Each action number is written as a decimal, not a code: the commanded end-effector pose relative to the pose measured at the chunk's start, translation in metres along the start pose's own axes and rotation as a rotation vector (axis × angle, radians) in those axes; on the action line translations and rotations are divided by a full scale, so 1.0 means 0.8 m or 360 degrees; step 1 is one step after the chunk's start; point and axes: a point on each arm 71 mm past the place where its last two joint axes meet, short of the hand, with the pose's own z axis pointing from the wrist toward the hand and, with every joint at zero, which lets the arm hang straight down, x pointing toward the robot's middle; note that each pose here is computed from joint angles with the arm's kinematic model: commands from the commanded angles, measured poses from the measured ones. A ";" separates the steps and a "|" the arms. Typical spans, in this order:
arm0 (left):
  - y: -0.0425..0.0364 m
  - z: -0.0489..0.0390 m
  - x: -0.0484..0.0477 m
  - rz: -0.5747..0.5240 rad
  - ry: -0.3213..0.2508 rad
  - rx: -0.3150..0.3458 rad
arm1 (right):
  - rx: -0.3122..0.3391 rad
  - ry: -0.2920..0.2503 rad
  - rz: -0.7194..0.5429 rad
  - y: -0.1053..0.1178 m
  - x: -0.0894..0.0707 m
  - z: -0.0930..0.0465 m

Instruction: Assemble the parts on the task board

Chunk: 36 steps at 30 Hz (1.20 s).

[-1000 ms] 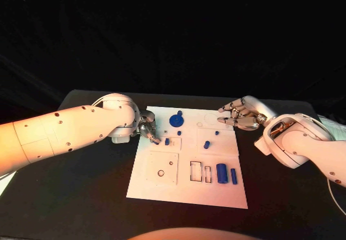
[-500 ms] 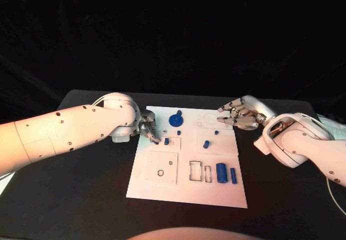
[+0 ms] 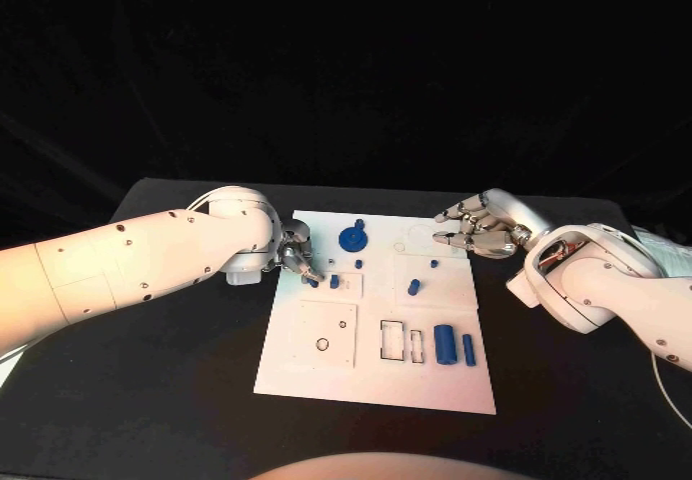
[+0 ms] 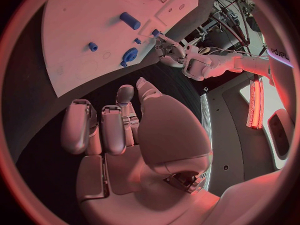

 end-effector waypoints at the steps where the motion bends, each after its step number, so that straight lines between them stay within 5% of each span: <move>1: -0.0050 0.002 0.007 -0.0018 0.0033 0.0023 | -0.0016 0.0019 -0.0005 0.001 0.002 0.000; 18: -0.0075 0.004 0.006 -0.0030 0.0012 0.0004 | -0.0022 0.0017 -0.0004 0.002 0.001 0.000; 36: 0.0045 0.004 0.003 -0.0043 -0.0001 -0.0038 | -0.0020 0.0014 -0.0005 0.001 0.001 -0.001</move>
